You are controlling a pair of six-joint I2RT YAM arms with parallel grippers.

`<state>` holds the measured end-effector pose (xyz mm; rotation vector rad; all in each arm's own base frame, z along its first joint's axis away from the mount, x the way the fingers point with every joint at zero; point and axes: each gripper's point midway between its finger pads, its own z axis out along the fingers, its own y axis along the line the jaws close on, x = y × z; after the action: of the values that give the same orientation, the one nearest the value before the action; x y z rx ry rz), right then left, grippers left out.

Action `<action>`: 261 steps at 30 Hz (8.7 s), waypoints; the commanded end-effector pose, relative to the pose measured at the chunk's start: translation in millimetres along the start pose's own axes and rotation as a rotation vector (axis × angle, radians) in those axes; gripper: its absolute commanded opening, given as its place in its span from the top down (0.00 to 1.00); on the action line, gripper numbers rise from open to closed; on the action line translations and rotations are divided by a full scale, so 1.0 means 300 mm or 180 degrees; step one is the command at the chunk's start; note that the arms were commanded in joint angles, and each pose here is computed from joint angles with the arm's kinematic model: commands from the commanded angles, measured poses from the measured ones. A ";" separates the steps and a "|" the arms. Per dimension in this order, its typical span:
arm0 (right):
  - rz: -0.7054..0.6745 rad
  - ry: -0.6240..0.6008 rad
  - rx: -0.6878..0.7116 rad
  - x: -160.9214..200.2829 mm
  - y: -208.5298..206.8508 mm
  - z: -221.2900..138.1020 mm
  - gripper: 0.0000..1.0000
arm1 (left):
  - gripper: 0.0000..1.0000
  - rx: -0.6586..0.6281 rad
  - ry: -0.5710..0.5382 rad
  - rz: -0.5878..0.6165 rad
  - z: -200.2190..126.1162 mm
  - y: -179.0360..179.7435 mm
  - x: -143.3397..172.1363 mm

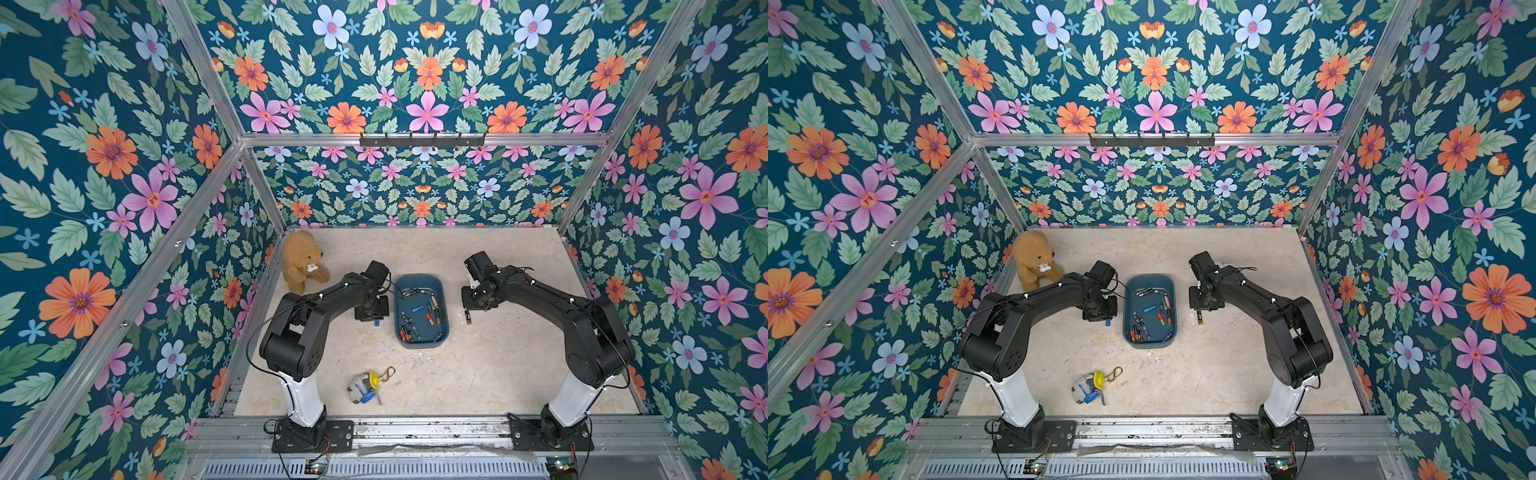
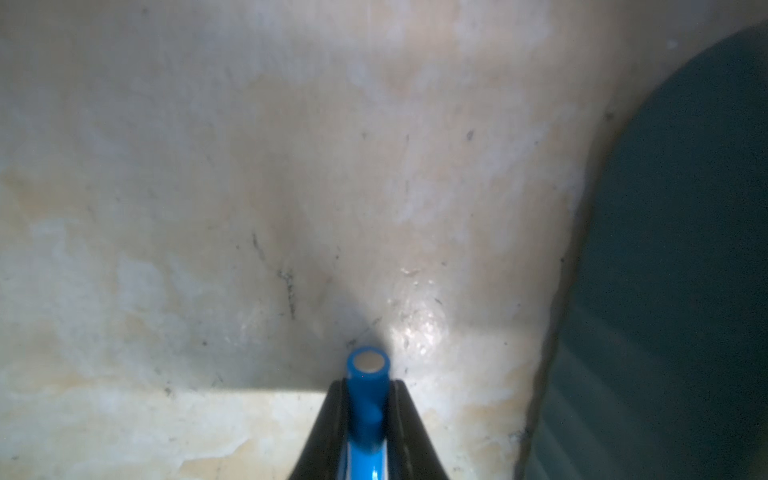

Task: Take the batteries out of the storage box
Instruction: Place the battery at the center of the board, then pick up the battery from the storage box, then place the battery at the center of the board.

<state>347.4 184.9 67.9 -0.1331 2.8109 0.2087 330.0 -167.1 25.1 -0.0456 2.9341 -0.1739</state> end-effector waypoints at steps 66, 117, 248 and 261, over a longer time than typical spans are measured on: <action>-0.0069 -0.0046 0.0018 -0.026 0.036 -0.044 0.68 | 0.67 0.0113 -0.0137 0.0001 -0.064 -0.029 -0.045; -0.0514 0.0004 -0.0223 -0.008 0.368 -0.013 0.67 | 0.63 0.0436 -0.0208 -0.0018 -0.076 -0.115 -0.083; 0.0104 -0.0023 0.0292 0.074 -0.120 0.009 0.83 | 0.58 0.0256 -0.0140 -0.0132 -0.090 -0.012 -0.031; 0.0043 0.0078 0.0289 0.093 -0.132 0.065 0.83 | 0.58 0.0270 -0.0141 -0.0132 -0.089 -0.017 -0.036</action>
<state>330.2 144.3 37.1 -0.0763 2.8441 0.0672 337.2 -169.2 54.1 -0.1011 2.8674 -0.3045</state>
